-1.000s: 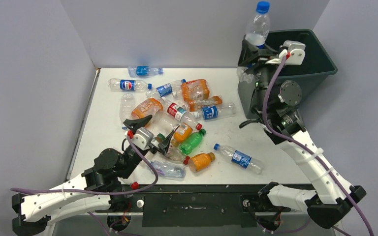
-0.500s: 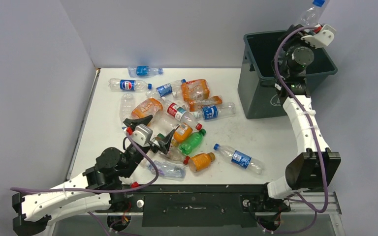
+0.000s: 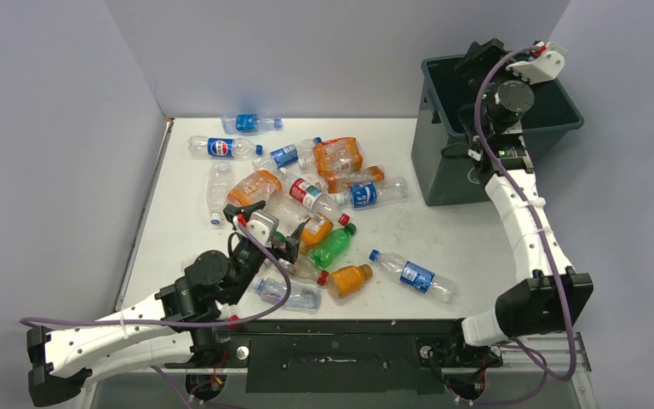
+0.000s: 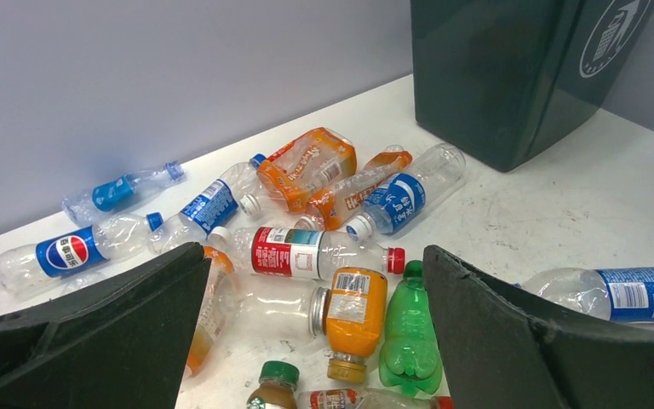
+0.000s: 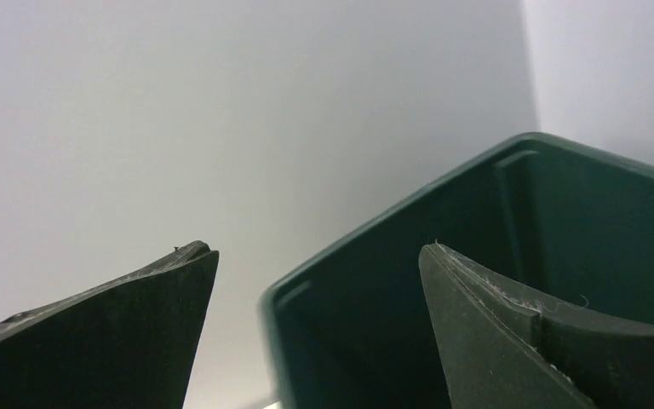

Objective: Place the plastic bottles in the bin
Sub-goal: Place the plastic bottle in the trash bin, then pick up the plastic bottle at the center of the board, then place the plastic bottle in the trash bin, then pick up the plastic bottle from the corner of the board.

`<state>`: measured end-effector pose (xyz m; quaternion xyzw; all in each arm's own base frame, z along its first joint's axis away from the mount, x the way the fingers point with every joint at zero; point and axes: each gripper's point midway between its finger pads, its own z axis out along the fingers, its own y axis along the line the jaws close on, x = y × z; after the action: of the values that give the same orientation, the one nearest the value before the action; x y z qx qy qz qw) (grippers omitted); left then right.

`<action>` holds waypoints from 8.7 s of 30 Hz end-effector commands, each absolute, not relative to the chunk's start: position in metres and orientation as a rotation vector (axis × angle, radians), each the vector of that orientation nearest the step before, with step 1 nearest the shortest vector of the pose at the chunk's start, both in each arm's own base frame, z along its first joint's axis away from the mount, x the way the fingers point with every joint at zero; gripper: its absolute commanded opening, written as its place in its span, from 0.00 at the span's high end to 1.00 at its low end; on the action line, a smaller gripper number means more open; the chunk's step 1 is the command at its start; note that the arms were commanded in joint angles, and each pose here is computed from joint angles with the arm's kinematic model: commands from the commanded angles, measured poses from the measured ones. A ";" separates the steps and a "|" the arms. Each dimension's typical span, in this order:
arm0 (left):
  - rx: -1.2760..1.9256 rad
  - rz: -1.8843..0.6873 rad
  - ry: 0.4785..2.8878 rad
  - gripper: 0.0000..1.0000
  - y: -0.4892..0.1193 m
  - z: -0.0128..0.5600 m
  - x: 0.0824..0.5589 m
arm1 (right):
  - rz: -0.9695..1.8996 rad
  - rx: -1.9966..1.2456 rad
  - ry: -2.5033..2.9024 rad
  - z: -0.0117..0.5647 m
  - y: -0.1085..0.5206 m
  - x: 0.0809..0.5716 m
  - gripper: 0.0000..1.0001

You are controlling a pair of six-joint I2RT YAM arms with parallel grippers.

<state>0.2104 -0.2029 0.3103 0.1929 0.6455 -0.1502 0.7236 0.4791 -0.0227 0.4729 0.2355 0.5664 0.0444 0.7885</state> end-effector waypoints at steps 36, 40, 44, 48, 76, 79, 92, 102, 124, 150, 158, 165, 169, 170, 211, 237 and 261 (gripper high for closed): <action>1.150 -0.516 1.647 0.04 -0.285 0.238 0.144 | 0.172 -0.321 2.469 0.116 0.151 0.235 0.10; 1.195 -0.507 1.679 0.04 -0.291 0.226 0.142 | 0.117 -0.336 2.528 0.096 0.148 0.227 0.10; 1.221 -0.521 1.681 0.04 -0.296 0.222 0.138 | 0.020 -0.320 2.548 0.082 0.144 0.236 0.10; 1.225 -0.523 1.675 0.04 -0.296 0.222 0.135 | -0.001 -0.336 2.548 0.073 0.148 0.244 0.10; 1.198 -0.504 1.647 0.03 -0.297 0.224 0.138 | 0.030 -0.294 2.498 0.062 0.158 0.275 0.65; 1.171 -0.494 1.639 0.03 -0.296 0.228 0.141 | 0.058 -0.287 2.457 0.079 0.163 0.283 0.78; 0.886 -0.533 1.557 0.04 -0.287 0.272 0.159 | 0.278 -0.158 2.213 0.184 0.182 0.300 0.95; 0.609 -1.001 1.391 0.04 -0.302 0.342 0.136 | 0.977 -0.149 1.695 0.334 0.243 0.272 0.95; 0.693 -1.298 1.519 0.03 -0.321 0.327 0.162 | 1.452 -0.188 1.247 0.427 0.259 0.218 0.95; 0.776 -0.974 1.386 1.00 -0.285 0.316 0.175 | 1.223 -0.364 1.445 0.430 0.267 0.227 0.25; 0.758 -1.014 1.402 1.00 -0.291 0.313 0.175 | 1.260 -0.409 1.501 0.417 0.288 0.228 0.39; 0.726 -1.002 1.410 1.00 -0.287 0.314 0.178 | 1.303 -0.416 1.520 0.410 0.295 0.225 0.22; 0.716 -0.999 1.406 1.00 -0.285 0.315 0.178 | 1.297 -0.418 1.548 0.400 0.296 0.226 0.23; 0.714 -0.998 1.406 1.00 -0.285 0.315 0.178 | 1.303 -0.422 1.555 0.398 0.297 0.225 0.25; 0.485 -0.717 1.435 0.04 -0.235 0.322 0.199 | -0.111 0.607 0.903 0.607 -0.021 0.339 0.95; 0.425 -0.584 1.498 0.04 -0.223 0.311 0.208 | 0.175 0.505 1.122 0.541 0.016 0.423 0.10; 0.552 -0.475 1.570 0.04 -0.233 0.286 0.210 | 0.838 -0.002 2.090 0.170 0.207 0.260 0.08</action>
<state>0.2148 -0.2209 0.2715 0.2193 0.6981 -0.1926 0.6539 0.2826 0.2067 0.1766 -0.0266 0.8419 0.2985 0.4488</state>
